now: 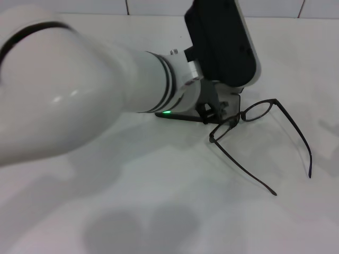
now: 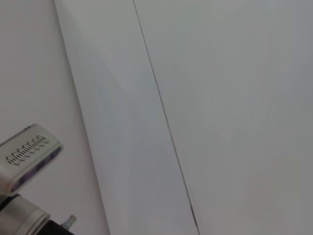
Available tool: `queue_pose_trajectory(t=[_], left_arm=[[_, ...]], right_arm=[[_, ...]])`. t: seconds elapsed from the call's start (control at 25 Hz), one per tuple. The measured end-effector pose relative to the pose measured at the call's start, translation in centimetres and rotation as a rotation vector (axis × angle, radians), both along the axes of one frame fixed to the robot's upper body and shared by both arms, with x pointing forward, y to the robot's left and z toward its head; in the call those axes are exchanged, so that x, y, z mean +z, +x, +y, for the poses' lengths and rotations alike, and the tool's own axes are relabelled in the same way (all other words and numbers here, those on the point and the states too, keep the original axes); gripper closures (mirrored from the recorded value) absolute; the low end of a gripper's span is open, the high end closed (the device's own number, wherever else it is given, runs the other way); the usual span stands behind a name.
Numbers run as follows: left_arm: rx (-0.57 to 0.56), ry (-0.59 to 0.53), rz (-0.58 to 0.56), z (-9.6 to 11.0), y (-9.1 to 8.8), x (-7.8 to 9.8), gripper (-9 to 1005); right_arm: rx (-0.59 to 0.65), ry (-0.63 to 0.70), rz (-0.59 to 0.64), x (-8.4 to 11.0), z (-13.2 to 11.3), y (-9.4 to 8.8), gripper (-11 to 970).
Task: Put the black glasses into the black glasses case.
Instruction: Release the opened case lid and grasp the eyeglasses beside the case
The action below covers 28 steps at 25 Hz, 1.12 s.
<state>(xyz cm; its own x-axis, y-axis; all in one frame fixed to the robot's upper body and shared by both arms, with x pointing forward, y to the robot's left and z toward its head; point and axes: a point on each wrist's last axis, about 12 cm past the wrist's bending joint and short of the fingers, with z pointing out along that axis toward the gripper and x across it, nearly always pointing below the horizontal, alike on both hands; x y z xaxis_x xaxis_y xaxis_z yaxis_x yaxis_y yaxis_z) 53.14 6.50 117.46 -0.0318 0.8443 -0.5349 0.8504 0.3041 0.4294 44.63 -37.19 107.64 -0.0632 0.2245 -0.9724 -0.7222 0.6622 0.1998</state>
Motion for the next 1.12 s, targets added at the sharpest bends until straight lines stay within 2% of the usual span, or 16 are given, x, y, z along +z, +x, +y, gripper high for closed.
queue_pose_trajectory(t=[0.24,0.68,1.12], left_arm=[[-0.002,-0.027,0.112,-1.5,1.0,-0.8,556],[0.03,-0.114,0.194,-2.5,2.9,-1.4,557],[0.057,-0.09,0.243,-2.7,4.1,-3.1,557]], right_arm=[[-0.014,-0.007,0.001,-0.3,0.0,-0.4,166],[-0.028,-0.008,0.0,-0.5,-0.1,-0.6,166],[-0.03,-0.008,0.011,-0.6,0.0,-0.5,165]])
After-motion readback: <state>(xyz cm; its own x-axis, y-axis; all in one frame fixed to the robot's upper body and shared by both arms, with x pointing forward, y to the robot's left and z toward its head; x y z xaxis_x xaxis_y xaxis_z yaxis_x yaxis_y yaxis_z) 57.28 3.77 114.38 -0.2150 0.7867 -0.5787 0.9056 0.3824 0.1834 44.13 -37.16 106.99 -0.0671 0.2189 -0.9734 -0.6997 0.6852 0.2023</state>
